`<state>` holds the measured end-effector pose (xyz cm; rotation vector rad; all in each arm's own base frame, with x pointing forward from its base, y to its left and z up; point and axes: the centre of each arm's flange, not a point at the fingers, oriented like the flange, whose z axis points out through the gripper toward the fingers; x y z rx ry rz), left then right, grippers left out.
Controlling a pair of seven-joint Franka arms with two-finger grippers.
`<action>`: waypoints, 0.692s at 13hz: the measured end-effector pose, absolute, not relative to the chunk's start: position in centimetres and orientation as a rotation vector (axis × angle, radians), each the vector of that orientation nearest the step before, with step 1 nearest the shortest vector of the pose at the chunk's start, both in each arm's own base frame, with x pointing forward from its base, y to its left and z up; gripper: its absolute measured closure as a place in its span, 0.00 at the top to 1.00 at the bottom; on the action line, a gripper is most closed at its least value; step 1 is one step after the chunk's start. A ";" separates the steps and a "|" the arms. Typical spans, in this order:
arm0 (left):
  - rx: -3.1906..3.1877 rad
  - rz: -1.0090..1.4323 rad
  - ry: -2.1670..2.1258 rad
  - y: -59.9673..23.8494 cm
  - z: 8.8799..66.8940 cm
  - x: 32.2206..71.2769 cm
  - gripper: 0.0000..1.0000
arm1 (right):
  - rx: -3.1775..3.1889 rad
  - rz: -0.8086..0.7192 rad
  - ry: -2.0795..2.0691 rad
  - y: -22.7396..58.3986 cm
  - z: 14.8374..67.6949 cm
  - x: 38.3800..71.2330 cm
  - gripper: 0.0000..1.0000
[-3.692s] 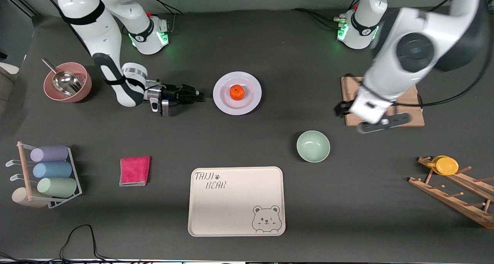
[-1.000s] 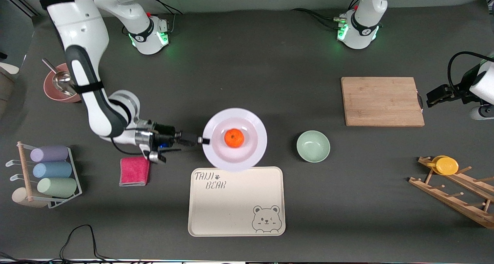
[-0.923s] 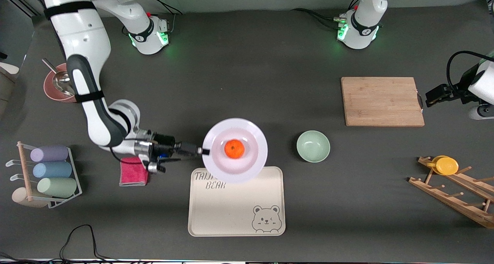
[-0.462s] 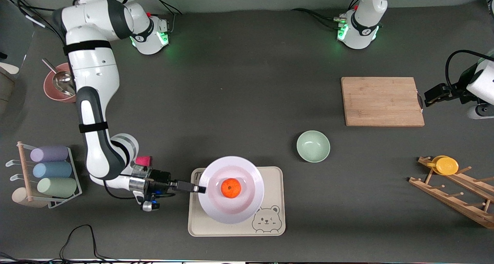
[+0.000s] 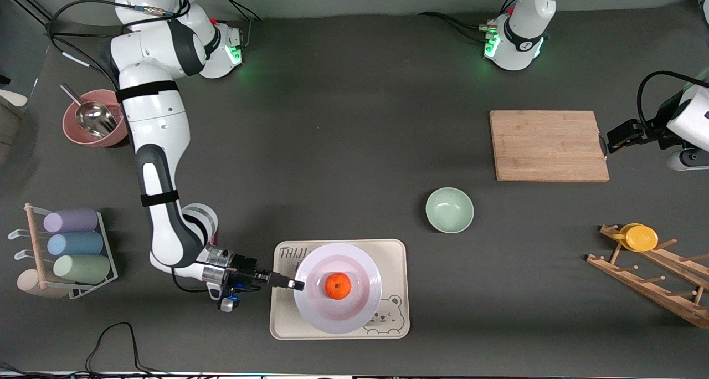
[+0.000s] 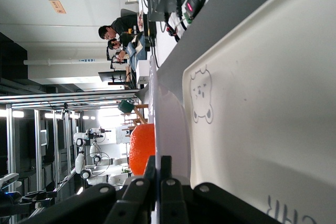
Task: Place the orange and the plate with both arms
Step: 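Slide the plate with the right gripper onto the white tray, then open the right gripper and release the plate rim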
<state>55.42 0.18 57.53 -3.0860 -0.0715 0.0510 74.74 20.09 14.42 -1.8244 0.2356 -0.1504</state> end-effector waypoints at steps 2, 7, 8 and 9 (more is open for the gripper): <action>-3.086 0.052 -0.071 0.2 57.5 55.4 1.00 | -1.837 -0.157 0.220 19.9 12.7 74.3 0.04; -3.086 0.052 -0.070 0.2 57.5 55.4 1.00 | -1.854 -0.164 0.206 19.6 10.5 73.8 0.04; -3.086 0.052 -0.070 0.2 57.5 55.4 1.00 | -1.858 -0.168 0.210 19.5 10.4 73.8 0.04; -3.086 0.052 -0.070 0.2 57.5 55.4 1.00 | -1.862 -0.172 0.214 19.5 10.4 73.9 0.04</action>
